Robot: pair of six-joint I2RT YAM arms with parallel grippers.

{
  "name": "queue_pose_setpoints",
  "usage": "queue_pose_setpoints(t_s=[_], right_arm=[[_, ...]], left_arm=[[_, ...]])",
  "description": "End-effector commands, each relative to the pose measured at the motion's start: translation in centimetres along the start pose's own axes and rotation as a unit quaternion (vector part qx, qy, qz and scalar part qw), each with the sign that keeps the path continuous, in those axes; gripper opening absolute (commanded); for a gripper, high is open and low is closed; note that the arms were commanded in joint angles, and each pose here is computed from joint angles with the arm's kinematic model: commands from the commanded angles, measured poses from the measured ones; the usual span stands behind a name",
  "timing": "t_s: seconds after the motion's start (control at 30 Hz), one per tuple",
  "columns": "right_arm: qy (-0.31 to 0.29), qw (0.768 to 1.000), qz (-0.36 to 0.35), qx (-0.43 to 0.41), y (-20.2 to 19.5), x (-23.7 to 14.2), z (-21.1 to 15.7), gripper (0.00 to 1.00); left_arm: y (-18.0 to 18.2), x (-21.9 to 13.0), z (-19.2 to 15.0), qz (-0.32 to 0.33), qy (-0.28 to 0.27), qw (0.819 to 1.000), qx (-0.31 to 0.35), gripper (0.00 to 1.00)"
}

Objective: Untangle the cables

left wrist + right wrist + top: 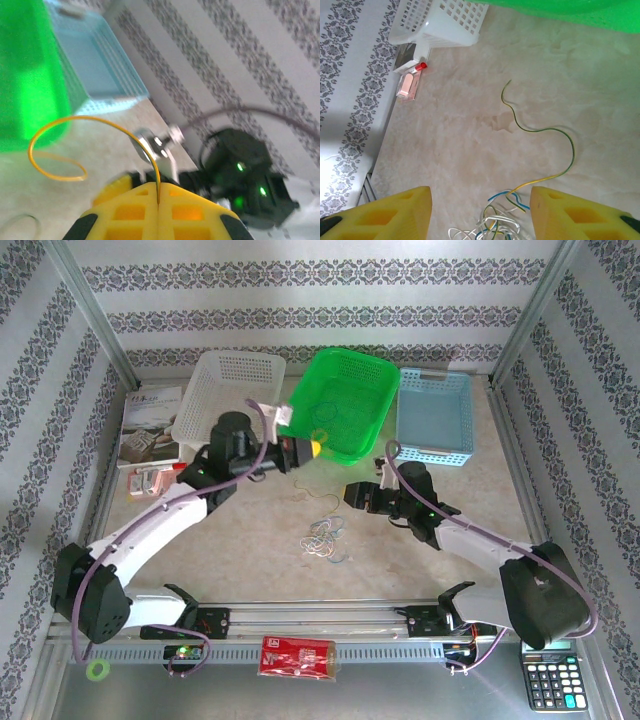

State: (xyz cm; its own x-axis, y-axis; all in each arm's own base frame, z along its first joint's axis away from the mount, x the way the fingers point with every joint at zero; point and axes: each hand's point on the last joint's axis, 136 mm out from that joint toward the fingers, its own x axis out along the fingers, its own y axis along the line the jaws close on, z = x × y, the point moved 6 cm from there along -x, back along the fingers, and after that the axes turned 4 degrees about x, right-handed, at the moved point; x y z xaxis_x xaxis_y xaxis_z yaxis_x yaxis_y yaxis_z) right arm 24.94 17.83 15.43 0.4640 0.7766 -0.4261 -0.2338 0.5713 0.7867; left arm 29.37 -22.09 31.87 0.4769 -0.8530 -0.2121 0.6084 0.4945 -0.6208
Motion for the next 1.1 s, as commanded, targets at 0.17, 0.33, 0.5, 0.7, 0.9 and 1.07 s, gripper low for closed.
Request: queue_pose_setpoints(t_s=[0.17,0.33,0.5,0.7,0.9,1.07], right_arm=[[-0.024,1.000,0.013,-0.015,0.8,-1.1,0.2,0.55],[-0.024,0.999,0.015,-0.018,1.2,-1.4,0.0,0.55],[-0.026,0.999,0.016,-0.024,1.7,-1.7,-0.1,0.55],[-0.023,0.999,0.015,-0.037,2.7,-1.8,-0.3,0.56],[-0.012,0.998,0.003,-0.056,3.3,-1.8,-0.5,0.55],[-0.009,0.997,-0.014,-0.073,3.7,-1.8,-0.2,0.55]], left_arm=[[8.3,-3.8,7.6,0.153,-0.083,0.984,0.022,0.00],[14.3,-3.4,10.3,0.242,-0.072,0.967,0.029,0.00],[20.0,-2.1,11.3,0.329,-0.035,0.943,0.042,0.00],[25.3,-0.3,11.4,0.369,0.012,0.929,0.037,0.13],[26.7,-0.1,12.1,0.385,0.031,0.921,0.038,0.48],[25.1,-1.1,13.2,0.379,0.018,0.924,0.052,0.70]])
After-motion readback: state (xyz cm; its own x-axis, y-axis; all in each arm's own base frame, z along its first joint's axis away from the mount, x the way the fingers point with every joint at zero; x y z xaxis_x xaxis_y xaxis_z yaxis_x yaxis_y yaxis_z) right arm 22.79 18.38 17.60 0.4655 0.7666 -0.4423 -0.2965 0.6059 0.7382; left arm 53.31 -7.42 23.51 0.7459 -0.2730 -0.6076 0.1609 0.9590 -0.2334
